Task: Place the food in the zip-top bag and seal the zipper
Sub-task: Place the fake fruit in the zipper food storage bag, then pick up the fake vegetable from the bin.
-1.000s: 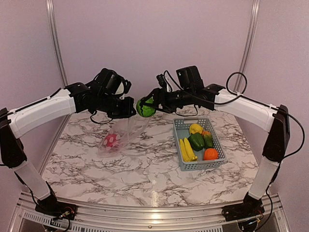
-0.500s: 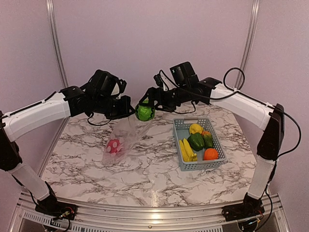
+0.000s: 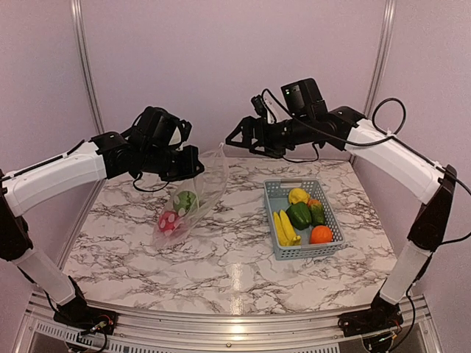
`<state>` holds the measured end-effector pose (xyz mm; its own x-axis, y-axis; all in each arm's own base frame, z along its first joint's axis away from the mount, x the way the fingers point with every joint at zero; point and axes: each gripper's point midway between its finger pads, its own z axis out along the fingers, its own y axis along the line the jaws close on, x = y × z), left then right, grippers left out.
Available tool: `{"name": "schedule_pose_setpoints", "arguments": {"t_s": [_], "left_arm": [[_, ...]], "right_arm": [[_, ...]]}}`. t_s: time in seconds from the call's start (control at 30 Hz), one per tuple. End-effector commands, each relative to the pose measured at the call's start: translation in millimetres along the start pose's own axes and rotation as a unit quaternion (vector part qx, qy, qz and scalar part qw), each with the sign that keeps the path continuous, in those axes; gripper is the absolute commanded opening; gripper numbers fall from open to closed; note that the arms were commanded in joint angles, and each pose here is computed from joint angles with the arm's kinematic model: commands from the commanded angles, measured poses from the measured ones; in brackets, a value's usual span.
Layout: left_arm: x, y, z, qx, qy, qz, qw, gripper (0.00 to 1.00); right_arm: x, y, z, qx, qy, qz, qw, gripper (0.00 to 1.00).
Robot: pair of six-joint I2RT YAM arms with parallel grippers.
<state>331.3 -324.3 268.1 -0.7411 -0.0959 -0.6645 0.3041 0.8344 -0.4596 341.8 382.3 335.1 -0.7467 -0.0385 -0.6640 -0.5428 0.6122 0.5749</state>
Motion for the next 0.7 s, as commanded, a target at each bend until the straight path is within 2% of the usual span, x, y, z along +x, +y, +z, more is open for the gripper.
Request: {"name": "schedule_pose_setpoints", "arguments": {"t_s": [0.0, 0.13, 0.2, 0.3, 0.5, 0.67], "left_arm": [[-5, 10, -12, -0.018, -0.012, 0.015, 1.000, 0.00], [-9, 16, -22, -0.032, -0.018, 0.026, 0.999, 0.00], [-9, 21, -26, -0.042, -0.017, 0.036, 0.998, 0.00], [-6, 27, -27, -0.053, -0.013, 0.050, 0.997, 0.00], [-1, 31, -21, -0.056, 0.001, 0.054, 0.997, 0.00], [-1, 29, -19, -0.053, 0.005, 0.057, 0.997, 0.00]], "right_arm": [[-7, -52, -45, 0.097, -0.031, 0.003, 0.995, 0.97], [4, -115, -91, 0.244, -0.048, -0.001, 0.969, 0.99], [13, -137, -109, 0.290, -0.051, -0.003, 0.956, 0.99], [32, -157, -118, 0.298, -0.029, 0.006, 0.954, 0.99], [88, -165, -103, 0.261, 0.059, 0.020, 0.963, 0.95], [130, -182, -98, 0.268, 0.110, 0.034, 0.956, 0.92]]}}
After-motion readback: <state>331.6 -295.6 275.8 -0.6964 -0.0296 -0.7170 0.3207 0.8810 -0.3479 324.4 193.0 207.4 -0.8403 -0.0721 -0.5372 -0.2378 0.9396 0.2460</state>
